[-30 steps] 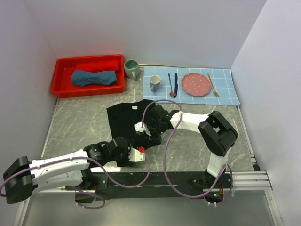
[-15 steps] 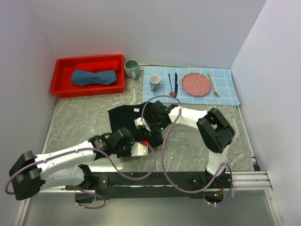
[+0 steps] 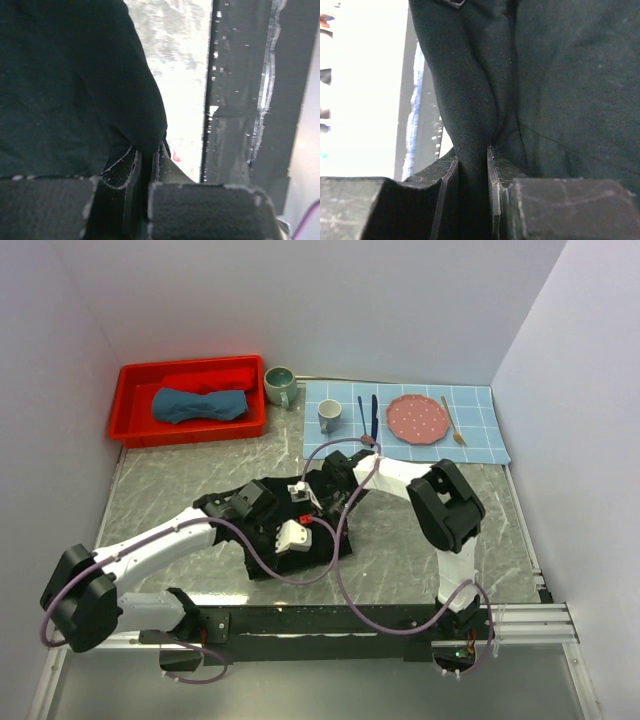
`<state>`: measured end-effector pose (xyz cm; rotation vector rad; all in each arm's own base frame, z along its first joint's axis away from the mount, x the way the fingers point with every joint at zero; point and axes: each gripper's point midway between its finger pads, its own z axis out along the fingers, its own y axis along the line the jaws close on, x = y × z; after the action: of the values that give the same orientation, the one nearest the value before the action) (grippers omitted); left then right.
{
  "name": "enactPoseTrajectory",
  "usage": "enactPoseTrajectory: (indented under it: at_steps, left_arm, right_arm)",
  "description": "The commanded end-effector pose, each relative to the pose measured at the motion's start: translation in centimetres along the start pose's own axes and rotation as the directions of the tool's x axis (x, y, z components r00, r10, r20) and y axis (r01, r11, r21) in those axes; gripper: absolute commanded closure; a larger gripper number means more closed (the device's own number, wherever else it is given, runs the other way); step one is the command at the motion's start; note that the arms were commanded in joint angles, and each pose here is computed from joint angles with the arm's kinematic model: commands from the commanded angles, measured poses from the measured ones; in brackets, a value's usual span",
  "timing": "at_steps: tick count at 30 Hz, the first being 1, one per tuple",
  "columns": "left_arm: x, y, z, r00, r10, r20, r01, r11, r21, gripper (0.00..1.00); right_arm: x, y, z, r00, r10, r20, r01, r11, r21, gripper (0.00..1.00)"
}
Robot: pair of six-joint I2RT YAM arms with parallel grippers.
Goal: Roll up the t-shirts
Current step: Roll the T-shirt to the center of the board.
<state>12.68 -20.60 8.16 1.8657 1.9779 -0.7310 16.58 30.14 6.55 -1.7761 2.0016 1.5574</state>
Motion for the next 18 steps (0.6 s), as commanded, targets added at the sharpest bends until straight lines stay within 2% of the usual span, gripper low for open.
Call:
enactPoseTrajectory:
  at_steps: [1,8,13,18]
  left_arm:
    - [-0.1,-1.6,-0.3,1.0,-0.018,-0.004,0.018,0.992,0.127,0.99]
    - [1.2,0.3,1.4,0.989,-0.121,-0.08,0.134,0.973,0.187,0.99]
    - [2.0,2.0,2.7,0.966,-0.208,-0.154,0.232,0.961,0.153,0.99]
    - [3.6,3.5,4.4,0.926,-0.293,-0.237,0.325,0.939,0.11,0.99]
  right_arm:
    - [0.9,1.0,-0.4,0.99,0.135,-0.035,-0.138,0.987,-0.086,0.86]
    - [1.5,0.0,-0.4,0.97,0.234,-0.068,-0.241,0.962,-0.13,0.86]
    - [2.5,-1.6,-0.7,0.943,0.324,-0.071,-0.33,0.938,-0.109,0.86]
    - [3.6,-4.5,-0.5,0.897,0.434,-0.086,-0.436,0.9,-0.001,0.87]
